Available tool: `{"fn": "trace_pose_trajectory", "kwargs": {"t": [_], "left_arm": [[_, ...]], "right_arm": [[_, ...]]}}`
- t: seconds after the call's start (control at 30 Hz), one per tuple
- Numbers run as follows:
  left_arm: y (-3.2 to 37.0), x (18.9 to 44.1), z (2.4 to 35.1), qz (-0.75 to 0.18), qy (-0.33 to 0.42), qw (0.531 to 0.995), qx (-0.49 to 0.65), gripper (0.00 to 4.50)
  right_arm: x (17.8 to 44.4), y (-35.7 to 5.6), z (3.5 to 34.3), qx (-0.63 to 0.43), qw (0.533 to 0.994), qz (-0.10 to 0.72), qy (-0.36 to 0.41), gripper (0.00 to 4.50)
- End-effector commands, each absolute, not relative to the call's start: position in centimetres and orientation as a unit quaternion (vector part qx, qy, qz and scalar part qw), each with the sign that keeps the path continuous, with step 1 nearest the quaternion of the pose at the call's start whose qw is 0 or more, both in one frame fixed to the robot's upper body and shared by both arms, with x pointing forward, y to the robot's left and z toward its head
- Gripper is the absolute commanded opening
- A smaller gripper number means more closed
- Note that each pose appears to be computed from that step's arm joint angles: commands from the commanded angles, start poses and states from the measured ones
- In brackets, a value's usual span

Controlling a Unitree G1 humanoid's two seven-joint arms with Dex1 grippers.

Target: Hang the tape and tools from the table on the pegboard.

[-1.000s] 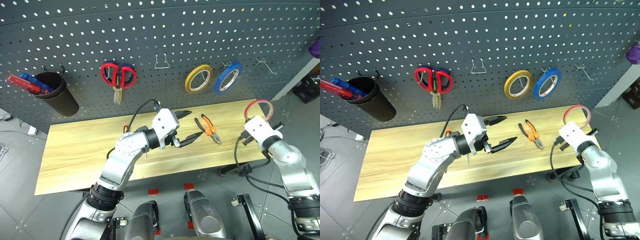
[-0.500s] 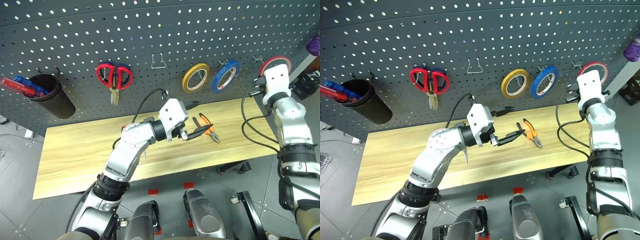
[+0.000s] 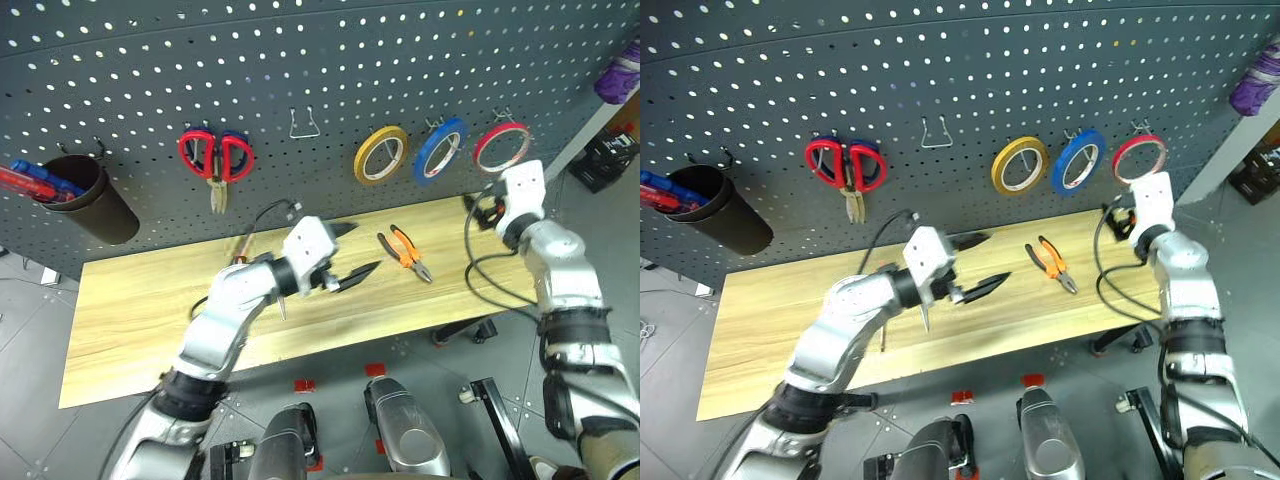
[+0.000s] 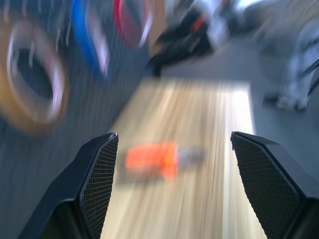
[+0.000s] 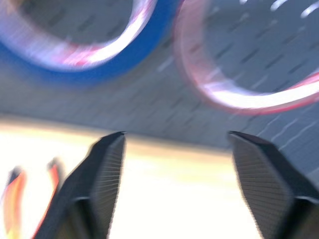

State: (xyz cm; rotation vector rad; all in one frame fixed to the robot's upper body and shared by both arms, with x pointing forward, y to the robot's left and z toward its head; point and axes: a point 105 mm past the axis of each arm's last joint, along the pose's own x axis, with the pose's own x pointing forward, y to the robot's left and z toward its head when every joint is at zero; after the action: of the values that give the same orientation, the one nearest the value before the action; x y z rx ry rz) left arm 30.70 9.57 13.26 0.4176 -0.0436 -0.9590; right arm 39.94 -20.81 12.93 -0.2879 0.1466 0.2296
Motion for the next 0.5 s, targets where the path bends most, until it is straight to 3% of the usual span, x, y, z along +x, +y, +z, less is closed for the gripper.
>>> {"fn": "trace_pose_trajectory", "kwargs": {"t": [0.03,0.2,0.5], "left_arm": [[12.2,30.4,12.8,-0.439,-0.011,0.866,0.239,3.82],[16.0,31.0,12.0,-0.403,0.021,0.877,0.262,3.82],[16.3,30.6,11.9,-0.404,0.021,0.877,0.261,3.82]], "right_arm": [[38.9,-17.7,12.2,-0.152,0.975,0.121,0.106,4.47],[39.4,-13.5,9.0,-0.165,0.954,0.144,0.205,4.47],[42.5,-12.2,7.4,-0.209,0.933,0.157,0.246,4.47]]}}
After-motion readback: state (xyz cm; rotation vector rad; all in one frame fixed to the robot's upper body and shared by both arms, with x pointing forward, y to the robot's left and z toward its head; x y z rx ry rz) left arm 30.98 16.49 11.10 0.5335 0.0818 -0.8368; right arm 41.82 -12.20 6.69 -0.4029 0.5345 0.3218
